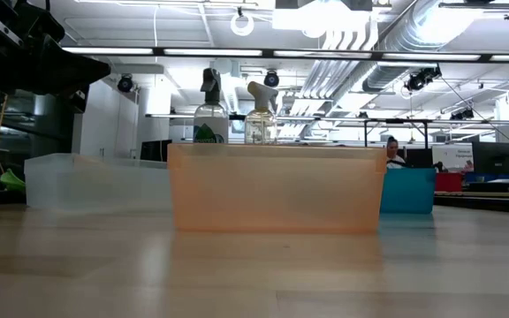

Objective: Sort microfiber towel by color & place in baskets
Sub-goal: Put the bottom right yellow towel into the blue bin

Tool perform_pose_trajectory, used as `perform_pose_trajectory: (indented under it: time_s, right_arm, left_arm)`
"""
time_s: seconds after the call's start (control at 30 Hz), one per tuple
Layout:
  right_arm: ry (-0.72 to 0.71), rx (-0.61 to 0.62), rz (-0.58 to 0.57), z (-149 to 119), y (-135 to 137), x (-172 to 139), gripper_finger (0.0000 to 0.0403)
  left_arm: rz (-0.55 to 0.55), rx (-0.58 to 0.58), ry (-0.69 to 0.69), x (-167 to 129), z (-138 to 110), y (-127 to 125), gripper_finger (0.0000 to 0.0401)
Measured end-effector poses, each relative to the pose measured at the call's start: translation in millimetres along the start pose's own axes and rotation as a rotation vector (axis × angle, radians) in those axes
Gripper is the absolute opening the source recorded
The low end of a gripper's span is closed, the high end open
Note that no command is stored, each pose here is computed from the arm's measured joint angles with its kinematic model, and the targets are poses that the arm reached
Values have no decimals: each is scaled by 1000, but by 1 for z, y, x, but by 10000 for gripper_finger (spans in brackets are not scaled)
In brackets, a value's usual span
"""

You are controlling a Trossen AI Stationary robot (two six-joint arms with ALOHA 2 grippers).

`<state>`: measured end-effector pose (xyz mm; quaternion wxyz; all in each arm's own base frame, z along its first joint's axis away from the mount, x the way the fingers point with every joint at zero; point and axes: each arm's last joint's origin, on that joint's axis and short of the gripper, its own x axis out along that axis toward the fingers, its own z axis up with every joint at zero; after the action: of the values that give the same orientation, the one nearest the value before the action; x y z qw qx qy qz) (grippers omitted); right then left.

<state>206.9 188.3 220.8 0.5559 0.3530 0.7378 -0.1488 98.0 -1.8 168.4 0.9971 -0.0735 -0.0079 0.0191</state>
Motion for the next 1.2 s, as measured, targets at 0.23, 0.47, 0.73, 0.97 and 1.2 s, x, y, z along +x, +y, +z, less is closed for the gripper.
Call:
perform_pose_trajectory:
  time_s: [0.23,0.47,0.73,0.97,1.2]
  right_arm:
    - [-60,-79,93,-8,20,-29,18]
    - [-362,-230,123,-16,30,-134,7]
    - [-953,-252,-113,11,-13,-238,2]
    - [-1061,-125,-446,72,-72,-275,1]
    - [-1011,-53,-462,134,-118,-281,0]
  left_arm:
    - [0,0,1,0,0,0,0]
    - [0,0,0,0,0,0,0]
    - [0,0,0,0,0,0,0]
    - [0,0,1,0,0,0,0]
    - [0,0,1,0,0,0,0]
